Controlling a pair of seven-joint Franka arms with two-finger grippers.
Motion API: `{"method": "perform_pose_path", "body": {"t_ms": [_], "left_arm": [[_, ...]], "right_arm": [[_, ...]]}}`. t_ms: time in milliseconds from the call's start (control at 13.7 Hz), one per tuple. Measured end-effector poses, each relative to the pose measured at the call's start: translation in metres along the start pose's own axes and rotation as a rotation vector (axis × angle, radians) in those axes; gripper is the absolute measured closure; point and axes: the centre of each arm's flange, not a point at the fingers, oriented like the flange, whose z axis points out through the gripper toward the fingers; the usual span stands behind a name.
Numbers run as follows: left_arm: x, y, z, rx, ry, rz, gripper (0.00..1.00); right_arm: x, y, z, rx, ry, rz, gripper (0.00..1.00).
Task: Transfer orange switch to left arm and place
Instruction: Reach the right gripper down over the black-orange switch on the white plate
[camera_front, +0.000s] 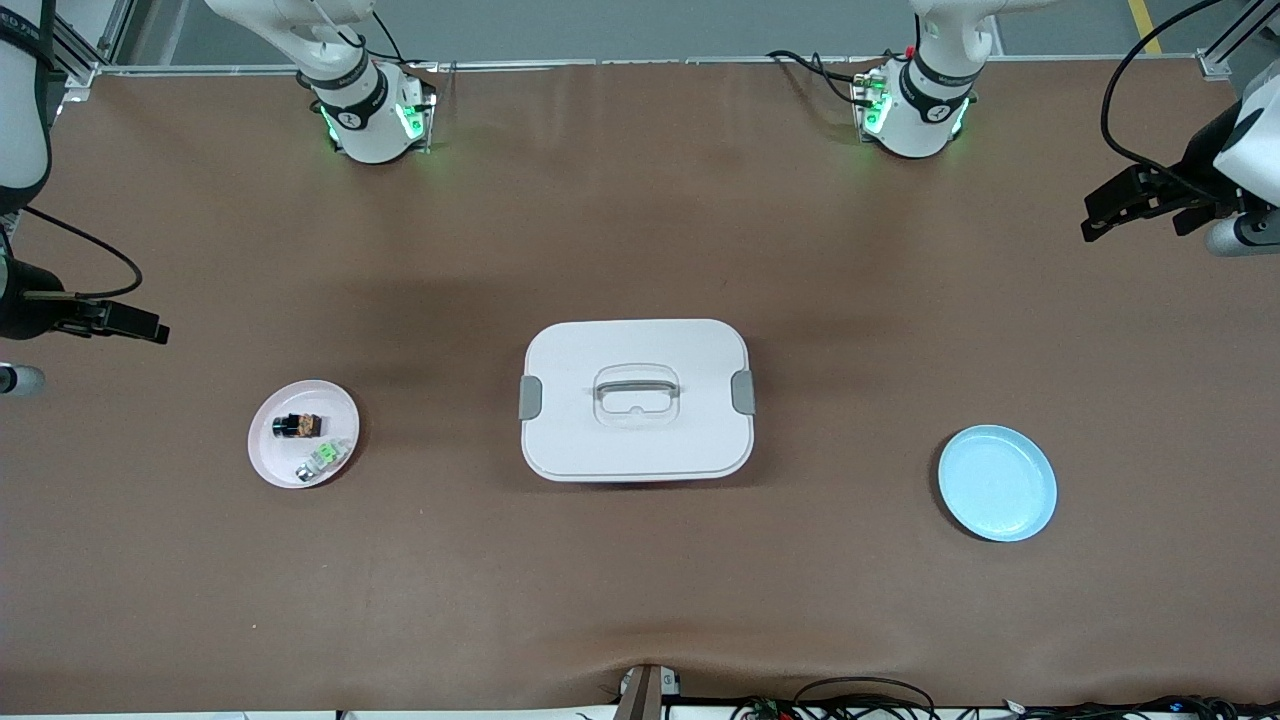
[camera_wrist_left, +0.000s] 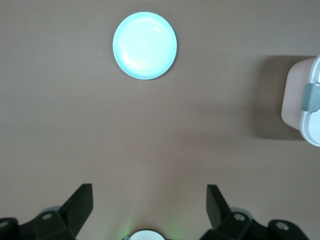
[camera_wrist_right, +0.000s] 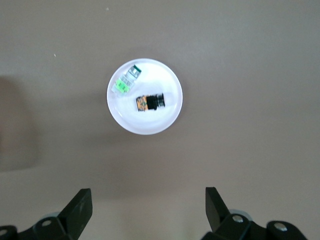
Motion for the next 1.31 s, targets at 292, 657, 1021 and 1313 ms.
{"method": "perform_pose_path", "body": {"t_ms": [292, 657, 1021, 1313], "left_arm": [[0.0, 0.0, 0.0, 0.0, -0.001, 0.0, 0.0], [0.0, 0.0, 0.001, 0.0, -0.002, 0.0, 0.0], [0.0, 0.0, 0.003, 0.001, -0.006, 0.0, 0.0], [0.001, 0.0, 0.008, 0.002, -0.017, 0.001, 0.0]], "right_arm": [[0.012, -0.003, 0.027, -0.003, 0.039, -0.004, 0.0], [0.021, -0.001, 0.074, -0.007, 0.093, -0.001, 0.0], [0.018, -0.001, 0.119, -0.009, 0.094, -0.024, 0.0], [0.018, 0.0, 0.161, -0.015, 0.109, -0.048, 0.0]]}}
